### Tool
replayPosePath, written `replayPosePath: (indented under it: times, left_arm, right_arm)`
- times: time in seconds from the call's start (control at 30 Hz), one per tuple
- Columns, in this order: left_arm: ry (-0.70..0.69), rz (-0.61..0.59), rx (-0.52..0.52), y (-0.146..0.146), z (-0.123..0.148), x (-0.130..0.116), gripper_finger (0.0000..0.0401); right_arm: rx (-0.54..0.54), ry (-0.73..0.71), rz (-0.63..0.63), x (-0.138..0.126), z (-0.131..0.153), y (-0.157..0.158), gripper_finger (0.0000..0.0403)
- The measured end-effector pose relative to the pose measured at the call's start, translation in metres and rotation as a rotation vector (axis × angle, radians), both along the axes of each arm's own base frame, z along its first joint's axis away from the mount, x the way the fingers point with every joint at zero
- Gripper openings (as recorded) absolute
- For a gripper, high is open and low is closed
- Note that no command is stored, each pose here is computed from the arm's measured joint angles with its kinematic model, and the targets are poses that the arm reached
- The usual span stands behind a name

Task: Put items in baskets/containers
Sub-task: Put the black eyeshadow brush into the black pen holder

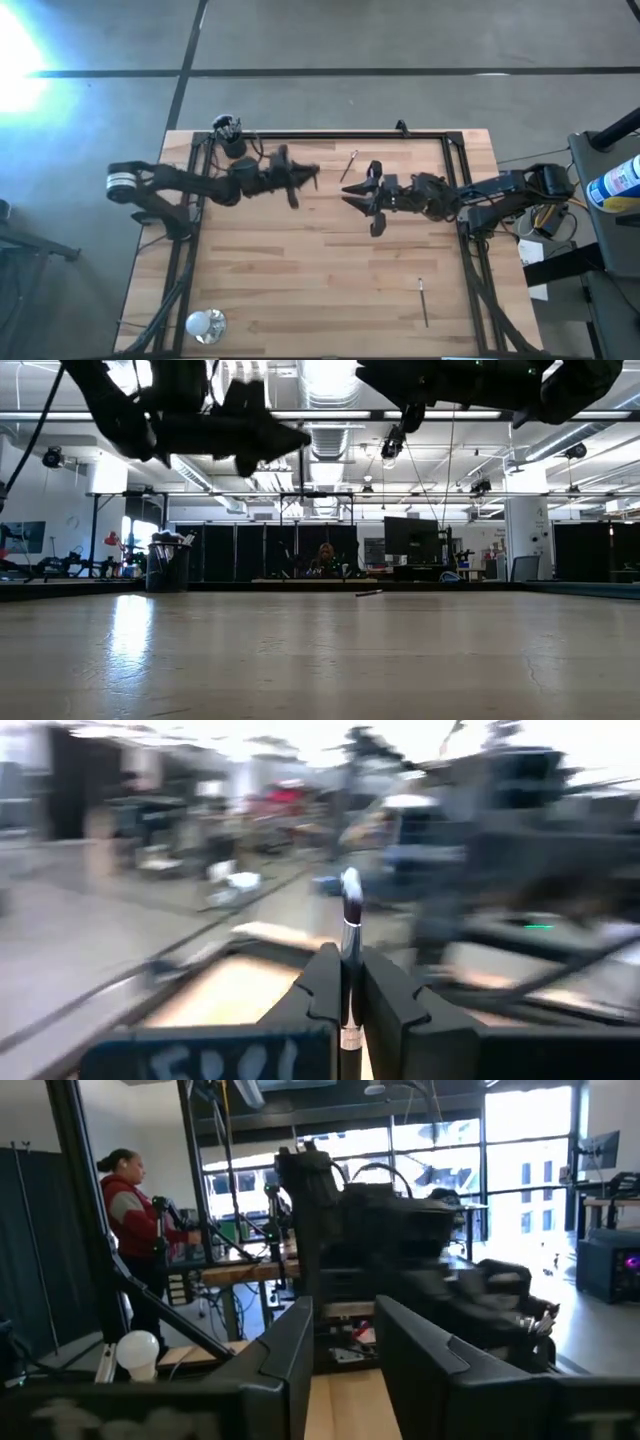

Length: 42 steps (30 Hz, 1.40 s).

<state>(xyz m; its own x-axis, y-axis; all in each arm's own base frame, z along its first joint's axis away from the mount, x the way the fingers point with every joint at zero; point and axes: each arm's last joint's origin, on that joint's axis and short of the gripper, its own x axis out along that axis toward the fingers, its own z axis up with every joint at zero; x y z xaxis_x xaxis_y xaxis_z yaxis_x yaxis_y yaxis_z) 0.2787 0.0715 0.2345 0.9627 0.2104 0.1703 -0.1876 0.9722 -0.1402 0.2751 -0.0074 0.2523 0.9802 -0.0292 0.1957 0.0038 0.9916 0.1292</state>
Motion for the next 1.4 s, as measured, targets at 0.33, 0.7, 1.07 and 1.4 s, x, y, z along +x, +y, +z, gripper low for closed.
replayPosePath:
  times: [0.33, 0.7, 1.07, 1.4]
  left_arm:
    - [0.096, 0.551, 0.001, 0.097, -0.005, -0.071, 0.0015]
    - [0.114, 0.967, 0.093, 0.105, -0.018, -0.117, 0.0015]
    - [0.108, 1.192, 0.084, 0.097, -0.034, -0.153, 0.0015]
    - [0.178, 1.245, 0.044, 0.108, -0.047, -0.161, 0.0015]
  right_arm:
    - [-0.011, 0.014, 0.000, -0.007, -0.006, 0.001, 0.0047]
    - [-0.029, 0.042, -0.004, -0.005, -0.010, 0.001, 0.0009]
    - [-0.059, 0.059, -0.009, -0.005, -0.012, 0.001, 0.0008]
    - [-0.062, 0.059, -0.010, -0.005, -0.012, 0.001, 0.0008]
